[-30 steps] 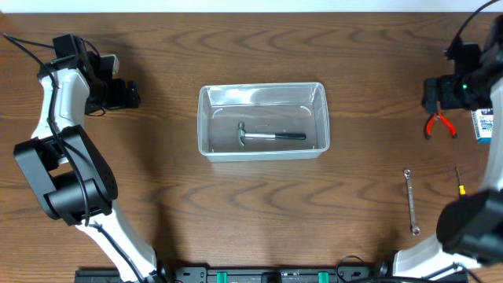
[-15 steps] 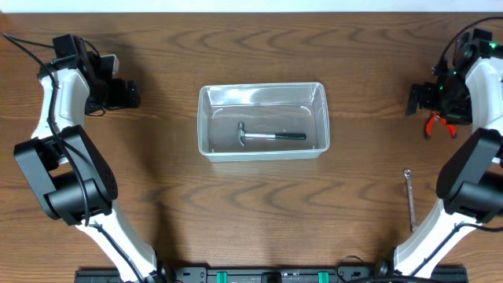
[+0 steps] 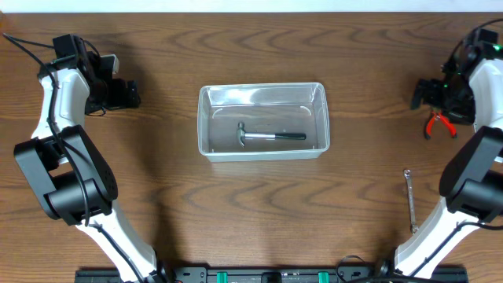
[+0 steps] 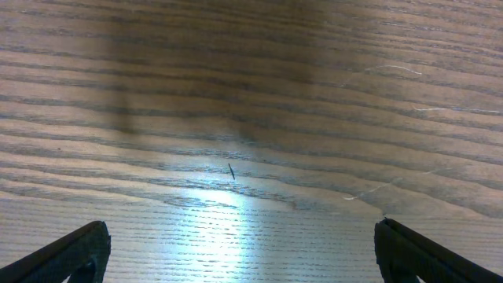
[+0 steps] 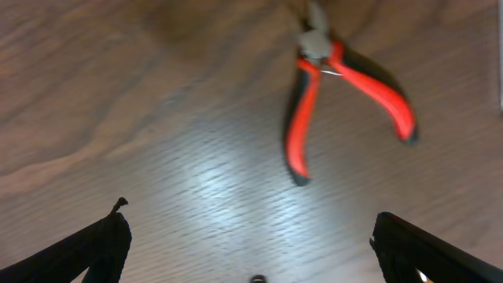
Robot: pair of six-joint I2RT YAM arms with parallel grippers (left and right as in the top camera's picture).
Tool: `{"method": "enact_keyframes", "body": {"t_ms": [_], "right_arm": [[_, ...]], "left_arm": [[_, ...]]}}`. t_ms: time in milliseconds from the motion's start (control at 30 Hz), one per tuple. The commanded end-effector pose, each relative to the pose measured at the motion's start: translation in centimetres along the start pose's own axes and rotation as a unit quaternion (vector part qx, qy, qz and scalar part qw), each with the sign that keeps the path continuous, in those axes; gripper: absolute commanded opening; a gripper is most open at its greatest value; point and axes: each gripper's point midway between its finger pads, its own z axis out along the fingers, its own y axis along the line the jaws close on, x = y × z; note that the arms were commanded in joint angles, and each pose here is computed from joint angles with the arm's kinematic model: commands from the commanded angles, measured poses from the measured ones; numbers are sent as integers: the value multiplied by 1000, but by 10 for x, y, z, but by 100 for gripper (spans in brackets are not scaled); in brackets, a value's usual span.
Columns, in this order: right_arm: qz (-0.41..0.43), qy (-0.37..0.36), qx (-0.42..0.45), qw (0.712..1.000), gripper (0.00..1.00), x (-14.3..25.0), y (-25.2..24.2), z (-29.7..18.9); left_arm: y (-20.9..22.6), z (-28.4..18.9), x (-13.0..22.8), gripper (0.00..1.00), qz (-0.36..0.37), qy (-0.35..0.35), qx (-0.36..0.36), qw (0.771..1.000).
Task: Pack container
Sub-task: 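Position the right gripper above the red-handled pliers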
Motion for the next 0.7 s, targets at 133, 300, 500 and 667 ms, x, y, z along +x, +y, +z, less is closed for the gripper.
{"method": "enact_keyframes", "body": {"t_ms": [133,300,500,667], "right_arm": [[19,0,-4,1000,99,-3,-31,6],[19,-6,-13,1000,99,-6,-30,6],[-25,-5,-13,1000,99,-9,-18,13],[-33,1,-7,999,99,-10,-15,25]], "left_arm": [[1,3,3,98,2,5,-3,1000],[1,3,3,98,2,5,-3,1000],[1,3,3,98,2,5,-3,1000],[1,3,3,98,2,5,-3,1000]]}}
